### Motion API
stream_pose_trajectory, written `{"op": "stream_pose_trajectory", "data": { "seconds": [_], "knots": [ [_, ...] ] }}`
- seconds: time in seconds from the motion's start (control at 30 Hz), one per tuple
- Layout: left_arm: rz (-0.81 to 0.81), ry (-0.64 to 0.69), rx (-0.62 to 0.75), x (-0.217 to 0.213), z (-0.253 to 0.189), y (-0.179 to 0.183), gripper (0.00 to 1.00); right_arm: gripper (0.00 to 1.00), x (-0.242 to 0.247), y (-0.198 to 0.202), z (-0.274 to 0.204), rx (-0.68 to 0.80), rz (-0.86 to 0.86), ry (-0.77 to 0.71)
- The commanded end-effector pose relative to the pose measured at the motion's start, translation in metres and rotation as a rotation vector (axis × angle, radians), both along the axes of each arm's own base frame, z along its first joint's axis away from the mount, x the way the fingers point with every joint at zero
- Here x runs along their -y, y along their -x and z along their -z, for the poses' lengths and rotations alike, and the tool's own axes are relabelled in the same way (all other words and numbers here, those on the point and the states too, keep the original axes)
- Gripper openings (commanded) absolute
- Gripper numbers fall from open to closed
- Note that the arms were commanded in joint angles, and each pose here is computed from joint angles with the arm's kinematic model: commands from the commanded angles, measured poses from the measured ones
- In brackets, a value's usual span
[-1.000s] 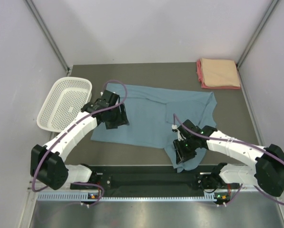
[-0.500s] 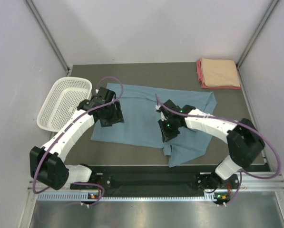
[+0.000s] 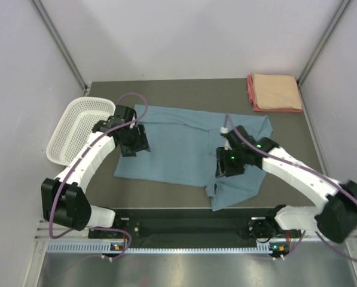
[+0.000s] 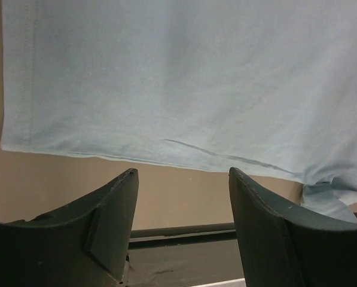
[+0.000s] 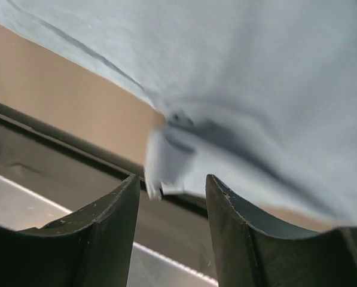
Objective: Fold and stack the t-shirts
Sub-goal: Fold the tshirt
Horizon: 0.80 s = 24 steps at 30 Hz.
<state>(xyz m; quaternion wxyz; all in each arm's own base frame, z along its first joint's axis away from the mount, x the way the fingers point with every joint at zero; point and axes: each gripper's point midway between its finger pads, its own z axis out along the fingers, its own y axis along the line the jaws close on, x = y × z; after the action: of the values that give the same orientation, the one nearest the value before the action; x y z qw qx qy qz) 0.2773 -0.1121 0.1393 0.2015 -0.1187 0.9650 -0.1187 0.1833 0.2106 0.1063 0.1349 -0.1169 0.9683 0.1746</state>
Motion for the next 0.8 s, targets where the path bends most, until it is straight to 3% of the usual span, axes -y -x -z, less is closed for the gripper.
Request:
{"op": "stream_pose_trajectory", "data": {
  "seconds": [0.0, 0.17, 0.23, 0.3, 0.67, 0.77],
  "knots": [
    [0.024, 0.059, 0.023, 0.005, -0.005, -0.012, 0.66, 0.47, 0.037, 0.016, -0.006, -0.065, 0.255, -0.061],
    [0.035, 0.076, -0.001, 0.006, 0.001, -0.018, 0.66, 0.39, 0.077, 0.031, 0.013, -0.111, 0.490, -0.105],
    [0.037, 0.089, -0.023, 0.007, 0.005, -0.020, 0.62, 0.27, 0.090, 0.038, 0.028, -0.150, 0.577, -0.118],
    [0.036, 0.107, -0.041, 0.009, 0.008, -0.020, 0.60, 0.22, 0.096, 0.042, 0.038, -0.179, 0.651, -0.141],
    [0.035, 0.124, -0.050, 0.005, 0.009, -0.021, 0.59, 0.28, 0.101, 0.066, 0.070, -0.278, 0.730, -0.119],
    [0.033, 0.126, -0.049, 0.003, 0.010, -0.021, 0.59, 0.36, 0.101, 0.062, 0.074, -0.279, 0.735, -0.110]
  ]
}}
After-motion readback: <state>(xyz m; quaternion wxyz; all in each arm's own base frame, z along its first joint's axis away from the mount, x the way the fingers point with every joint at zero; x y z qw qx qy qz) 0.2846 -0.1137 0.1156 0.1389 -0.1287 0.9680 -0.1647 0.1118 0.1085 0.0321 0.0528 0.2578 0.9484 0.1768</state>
